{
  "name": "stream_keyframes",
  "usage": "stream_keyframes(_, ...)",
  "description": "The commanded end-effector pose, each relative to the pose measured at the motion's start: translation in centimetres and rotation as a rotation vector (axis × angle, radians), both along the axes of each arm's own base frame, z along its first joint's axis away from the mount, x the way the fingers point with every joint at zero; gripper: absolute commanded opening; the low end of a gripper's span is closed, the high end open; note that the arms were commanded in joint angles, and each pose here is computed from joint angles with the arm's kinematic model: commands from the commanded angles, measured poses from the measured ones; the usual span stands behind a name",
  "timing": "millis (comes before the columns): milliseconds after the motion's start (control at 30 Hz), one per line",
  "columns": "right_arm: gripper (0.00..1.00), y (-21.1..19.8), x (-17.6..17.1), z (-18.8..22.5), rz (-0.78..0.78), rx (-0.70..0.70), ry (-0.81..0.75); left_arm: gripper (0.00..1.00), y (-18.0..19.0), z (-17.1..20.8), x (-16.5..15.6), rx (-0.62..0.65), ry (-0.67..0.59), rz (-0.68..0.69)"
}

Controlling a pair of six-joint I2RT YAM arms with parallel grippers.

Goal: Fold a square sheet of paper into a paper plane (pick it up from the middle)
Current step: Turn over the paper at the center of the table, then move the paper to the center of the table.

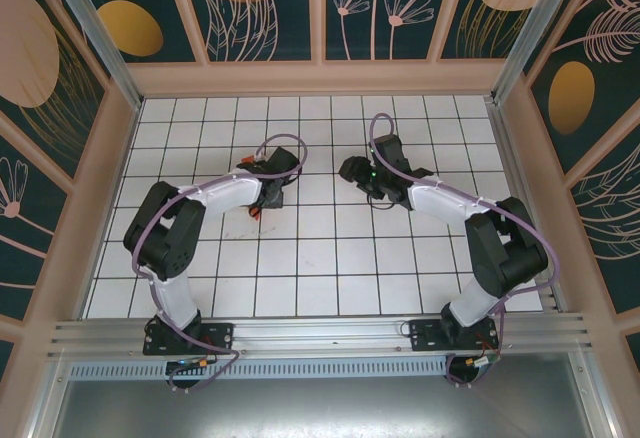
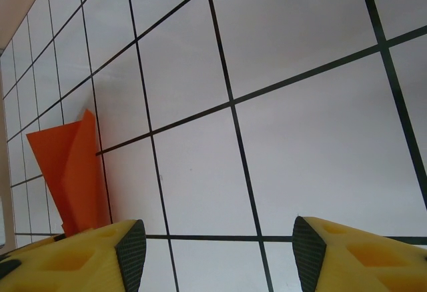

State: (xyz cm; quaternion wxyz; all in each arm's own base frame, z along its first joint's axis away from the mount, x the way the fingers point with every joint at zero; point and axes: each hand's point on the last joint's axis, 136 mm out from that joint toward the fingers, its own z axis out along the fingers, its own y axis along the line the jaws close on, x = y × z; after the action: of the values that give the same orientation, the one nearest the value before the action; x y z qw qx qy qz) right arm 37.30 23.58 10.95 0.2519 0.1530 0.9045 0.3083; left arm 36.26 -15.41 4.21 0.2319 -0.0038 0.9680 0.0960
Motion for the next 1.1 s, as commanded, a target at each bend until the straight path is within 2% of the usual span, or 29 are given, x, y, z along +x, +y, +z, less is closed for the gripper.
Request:
stream_keyframes(0, 0.63, -0.3, 0.2, 1.2, -0.017, 0.013, -0.029, 0.62, -4.4, 2.5, 0.9, -0.238, -0.047, -0.089)
stream_keyframes(133, 0.63, 0.9, -0.2, 0.5, 0.015, 0.019, -0.02, 0.81, -5.0, 5.9, 1.6, -0.35, -0.129, -0.113)
stream_keyframes(233, 0.61, 3.6, -0.7, -0.1, 0.077, 0.025, -0.012, 0.89, -3.6, 7.3, 2.2, -0.413, -0.179, -0.074)
stream_keyframes(300, 0.56, 6.1, -1.0, -0.4, 0.129, 0.033, -0.011, 0.91, -1.9, 7.6, 2.5, -0.456, -0.196, -0.02)
stream_keyframes(433, 0.32, 12.4, -1.9, -1.2, 0.239, 0.06, -0.002, 0.92, 1.7, 7.4, 2.3, -0.572, -0.228, 0.115)
stream_keyframes(500, 0.27, 15.4, -2.2, -1.4, 0.283, 0.082, -0.004, 0.93, 3.0, 7.3, 1.8, -0.617, -0.245, 0.166)
stream_keyframes(633, 0.22, 21.0, -3.1, -1.6, 0.383, 0.112, -0.007, 0.97, 5.9, 6.8, 0.9, -0.675, -0.272, 0.274)
stream_keyframes(767, 0.2, 24.9, -3.8, -2.8, 0.447, 0.101, 0.021, 0.98, 7.9, 5.8, 0.1, -0.727, -0.274, 0.354)
stream_keyframes(900, 0.18, 26.3, -3.8, -4.4, 0.462, 0.095, 0.067, 0.98, 9.1, 5.4, -0.3, -0.748, -0.282, 0.4)
stream_keyframes(1067, 0.18, 25.5, -3.5, -7.4, 0.444, -0.004, 0.13, 0.99, 9.1, 5.2, -0.4, -0.754, -0.276, 0.394)
